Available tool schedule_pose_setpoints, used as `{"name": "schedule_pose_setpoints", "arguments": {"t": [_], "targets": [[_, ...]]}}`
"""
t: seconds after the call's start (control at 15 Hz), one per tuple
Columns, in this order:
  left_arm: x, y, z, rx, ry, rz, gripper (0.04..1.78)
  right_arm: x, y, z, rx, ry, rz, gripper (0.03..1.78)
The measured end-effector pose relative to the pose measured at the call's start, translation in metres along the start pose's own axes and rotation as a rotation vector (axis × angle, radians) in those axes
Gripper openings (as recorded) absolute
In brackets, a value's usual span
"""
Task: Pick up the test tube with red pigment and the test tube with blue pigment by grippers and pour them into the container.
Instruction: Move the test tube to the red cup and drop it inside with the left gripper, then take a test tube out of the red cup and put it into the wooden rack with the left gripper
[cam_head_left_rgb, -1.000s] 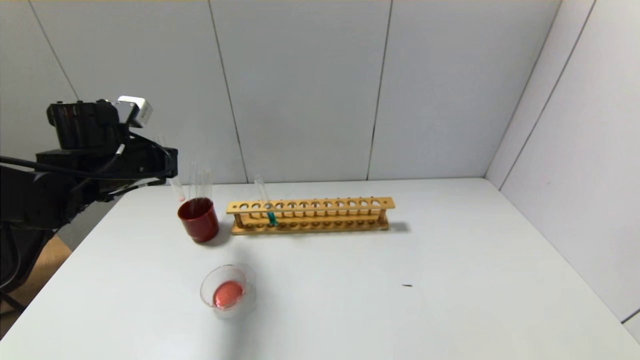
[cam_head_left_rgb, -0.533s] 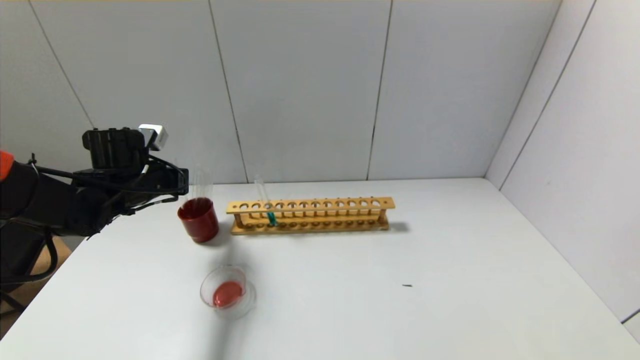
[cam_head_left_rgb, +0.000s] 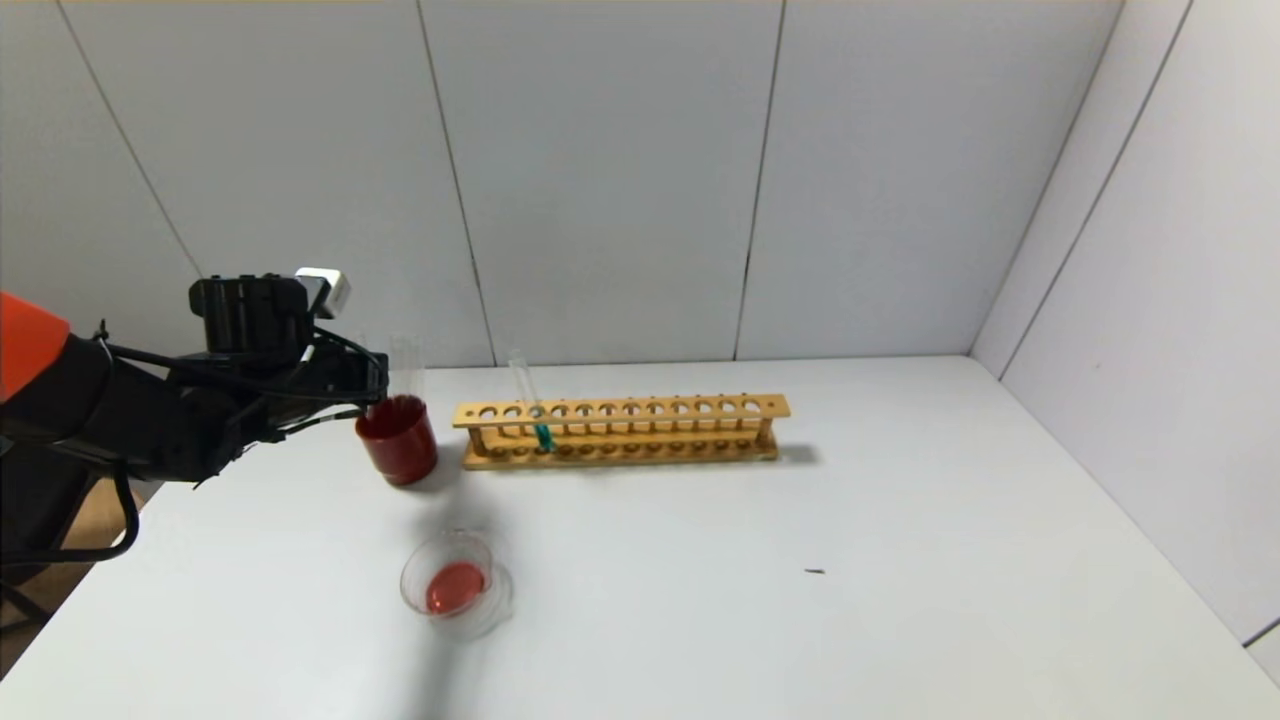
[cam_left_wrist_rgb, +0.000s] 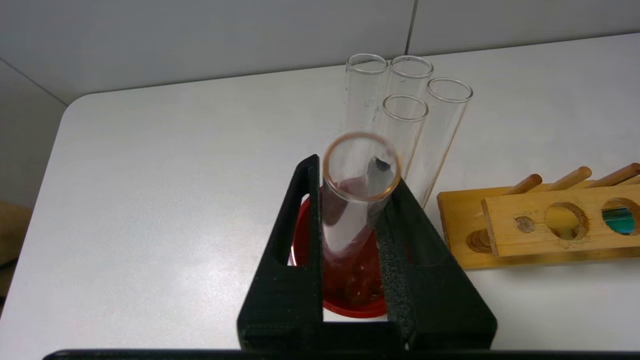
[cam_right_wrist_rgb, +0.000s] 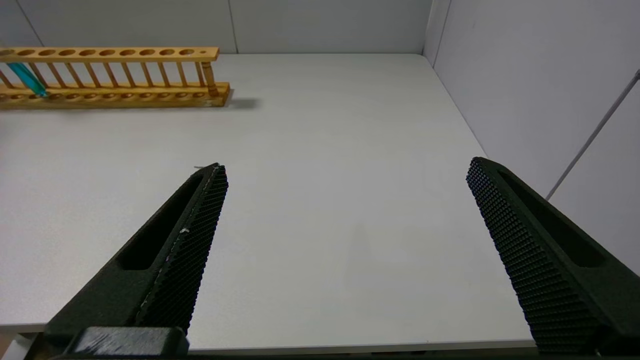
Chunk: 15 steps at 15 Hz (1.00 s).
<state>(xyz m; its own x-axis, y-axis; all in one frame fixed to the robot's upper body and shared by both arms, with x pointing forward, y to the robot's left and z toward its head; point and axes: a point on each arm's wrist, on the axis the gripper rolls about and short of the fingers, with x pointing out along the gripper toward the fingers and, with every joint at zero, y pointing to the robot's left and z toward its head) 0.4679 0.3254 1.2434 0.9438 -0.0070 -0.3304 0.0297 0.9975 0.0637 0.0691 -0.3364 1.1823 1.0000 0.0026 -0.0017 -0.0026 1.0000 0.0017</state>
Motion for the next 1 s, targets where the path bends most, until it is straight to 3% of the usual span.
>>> {"name": "schedule_pose_setpoints", "arguments": {"t": [0.2,0.4,0.6,0.8,1.0], "targets": [[0.002,-0.008,-0.001,0.007,-0.003,-0.016,0.7,0.0,0.0,0.0,0.0,0.0,0.0,1.75],[0.003,-0.011,-0.002,0.01,-0.002,-0.022,1.22,0.0,0.0,0.0,0.0,0.0,0.0,1.75],[0.001,-0.013,-0.001,0.015,-0.004,-0.024,1.59,0.0,0.0,0.0,0.0,0.0,0.0,1.75],[-0.005,-0.013,0.006,0.016,-0.027,-0.025,1.75,0.0,0.0,0.0,0.0,0.0,0.0,1.75],[-0.021,-0.017,0.023,0.019,-0.074,-0.037,1.75,0.0,0.0,0.0,0.0,0.0,0.0,1.75]]}}
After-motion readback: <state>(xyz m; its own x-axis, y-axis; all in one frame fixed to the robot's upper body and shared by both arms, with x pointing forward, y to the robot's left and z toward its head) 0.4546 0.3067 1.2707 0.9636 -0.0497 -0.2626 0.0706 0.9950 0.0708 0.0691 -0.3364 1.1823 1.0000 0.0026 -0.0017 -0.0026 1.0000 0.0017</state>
